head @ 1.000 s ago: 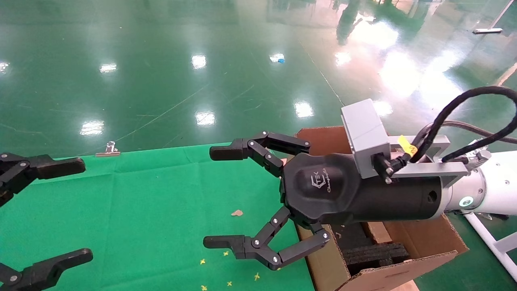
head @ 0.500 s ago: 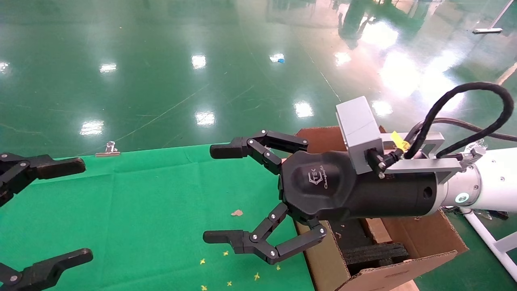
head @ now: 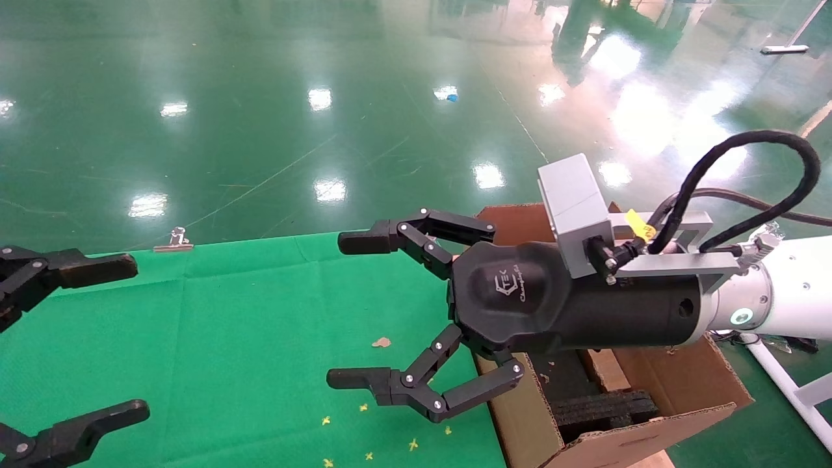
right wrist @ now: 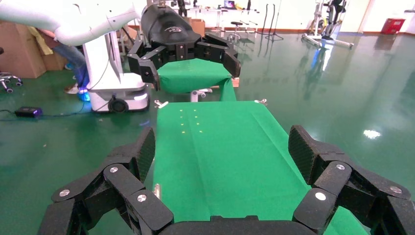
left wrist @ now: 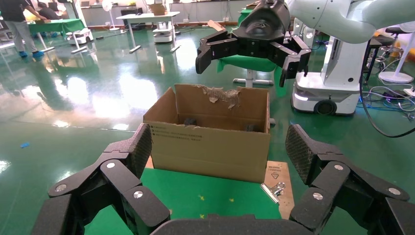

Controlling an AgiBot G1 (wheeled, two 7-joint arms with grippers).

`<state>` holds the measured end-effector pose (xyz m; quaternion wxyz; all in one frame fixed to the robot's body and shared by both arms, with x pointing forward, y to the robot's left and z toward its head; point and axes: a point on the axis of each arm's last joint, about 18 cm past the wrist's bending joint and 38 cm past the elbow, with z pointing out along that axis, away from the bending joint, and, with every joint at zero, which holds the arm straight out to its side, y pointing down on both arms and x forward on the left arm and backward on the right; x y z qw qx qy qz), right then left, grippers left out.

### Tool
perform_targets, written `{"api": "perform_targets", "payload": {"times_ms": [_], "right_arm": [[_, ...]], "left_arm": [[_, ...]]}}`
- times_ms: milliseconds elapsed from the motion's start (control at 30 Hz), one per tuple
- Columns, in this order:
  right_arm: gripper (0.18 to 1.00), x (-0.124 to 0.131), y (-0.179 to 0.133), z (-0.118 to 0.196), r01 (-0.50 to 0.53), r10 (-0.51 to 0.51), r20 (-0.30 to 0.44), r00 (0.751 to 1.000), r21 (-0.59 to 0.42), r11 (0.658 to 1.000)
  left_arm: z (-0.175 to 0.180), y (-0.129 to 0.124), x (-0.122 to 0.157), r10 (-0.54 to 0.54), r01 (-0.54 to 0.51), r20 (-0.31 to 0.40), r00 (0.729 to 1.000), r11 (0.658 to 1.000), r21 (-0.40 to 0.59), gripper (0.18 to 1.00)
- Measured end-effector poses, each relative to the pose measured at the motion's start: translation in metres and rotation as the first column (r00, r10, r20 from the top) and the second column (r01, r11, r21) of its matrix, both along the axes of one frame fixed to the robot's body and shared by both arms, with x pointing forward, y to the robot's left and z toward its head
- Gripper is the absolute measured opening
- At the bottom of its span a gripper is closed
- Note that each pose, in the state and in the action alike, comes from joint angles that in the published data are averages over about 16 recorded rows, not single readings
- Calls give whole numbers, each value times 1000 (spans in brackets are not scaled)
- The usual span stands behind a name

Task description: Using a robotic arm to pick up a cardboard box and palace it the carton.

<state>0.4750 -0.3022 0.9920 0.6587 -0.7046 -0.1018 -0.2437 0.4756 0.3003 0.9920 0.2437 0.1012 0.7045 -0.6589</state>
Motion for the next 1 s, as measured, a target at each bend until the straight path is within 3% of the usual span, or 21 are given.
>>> {"api": "perform_targets", "payload": {"times_ms": [1000], "right_arm": [[1000, 1, 0, 0, 2, -2, -2, 1000, -1, 1000]], "left_arm": [[0, 0, 0, 0, 0, 0, 1000, 1000, 0, 1001]]}}
